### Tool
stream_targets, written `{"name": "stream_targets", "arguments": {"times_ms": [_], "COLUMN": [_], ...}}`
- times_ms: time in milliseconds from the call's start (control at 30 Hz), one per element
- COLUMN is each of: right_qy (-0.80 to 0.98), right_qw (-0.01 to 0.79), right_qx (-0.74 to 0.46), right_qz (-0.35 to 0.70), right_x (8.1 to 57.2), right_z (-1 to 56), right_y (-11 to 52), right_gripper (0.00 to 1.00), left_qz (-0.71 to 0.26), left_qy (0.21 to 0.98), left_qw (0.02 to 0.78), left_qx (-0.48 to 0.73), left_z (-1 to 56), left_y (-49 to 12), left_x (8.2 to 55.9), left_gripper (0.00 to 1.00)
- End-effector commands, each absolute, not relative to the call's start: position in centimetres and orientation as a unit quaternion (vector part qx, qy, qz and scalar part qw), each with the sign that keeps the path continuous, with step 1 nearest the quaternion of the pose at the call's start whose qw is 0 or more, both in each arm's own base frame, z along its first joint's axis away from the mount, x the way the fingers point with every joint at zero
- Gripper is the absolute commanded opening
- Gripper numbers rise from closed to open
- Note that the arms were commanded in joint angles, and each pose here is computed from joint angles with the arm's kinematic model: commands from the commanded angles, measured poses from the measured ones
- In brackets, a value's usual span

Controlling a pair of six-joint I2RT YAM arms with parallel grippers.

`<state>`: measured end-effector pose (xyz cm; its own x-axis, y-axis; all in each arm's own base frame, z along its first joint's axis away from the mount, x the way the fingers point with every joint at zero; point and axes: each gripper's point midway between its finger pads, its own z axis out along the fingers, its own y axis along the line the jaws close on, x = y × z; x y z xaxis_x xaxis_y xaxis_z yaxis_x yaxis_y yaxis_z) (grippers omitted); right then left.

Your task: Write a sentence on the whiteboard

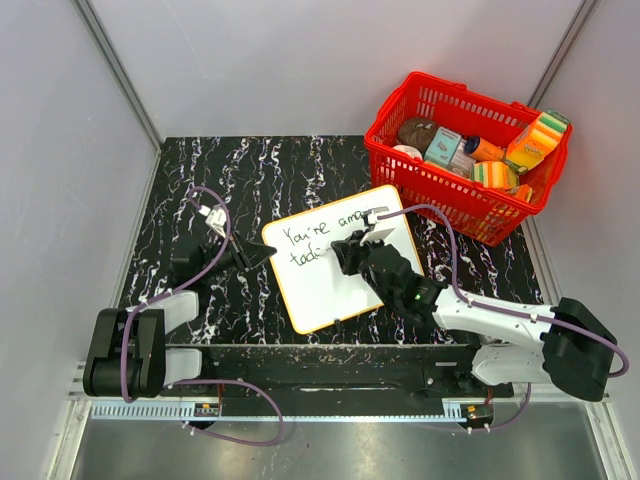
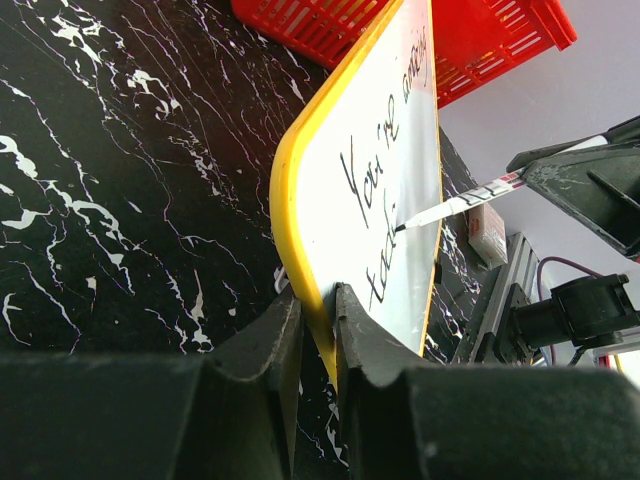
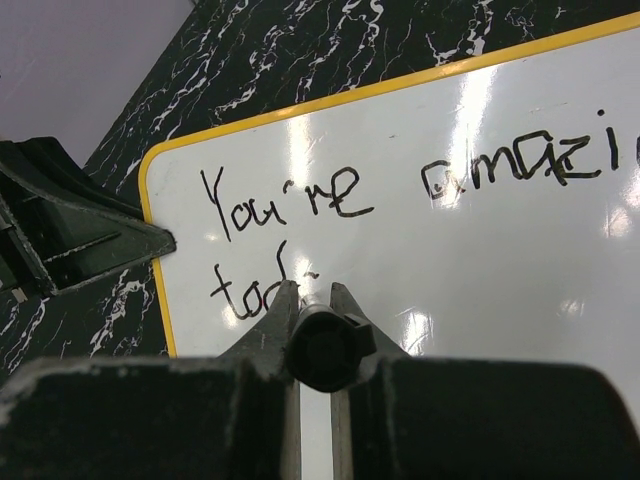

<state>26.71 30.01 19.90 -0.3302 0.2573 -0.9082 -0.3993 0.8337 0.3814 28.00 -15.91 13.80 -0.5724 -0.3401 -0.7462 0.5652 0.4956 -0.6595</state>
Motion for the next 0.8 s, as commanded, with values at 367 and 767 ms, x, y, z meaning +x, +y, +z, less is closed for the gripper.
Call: {"name": "stream_targets", "arguments": {"times_ms": [367, 767], "right_qy": [0.743, 0.755], "right_qw": [0.614, 0.599], "right_qx": [-0.012, -0.027], "right_qz": [0.267, 0.266], "right_x": [28.8, 28.1], "right_z": [22.9, 21.5], "right_y": [29.5, 29.2], "right_gripper": [0.0, 0.0], "left_qz": [-0.476, -0.476], "left_qy": [0.731, 0.731], "left_qw": [0.479, 0.479], "left_qx": [0.103, 0.103], "left_z": [13.6, 13.6], "left_y": [-15.8, -15.8], "left_x": [28.4, 28.5], "left_gripper": [0.0, 0.0]}}
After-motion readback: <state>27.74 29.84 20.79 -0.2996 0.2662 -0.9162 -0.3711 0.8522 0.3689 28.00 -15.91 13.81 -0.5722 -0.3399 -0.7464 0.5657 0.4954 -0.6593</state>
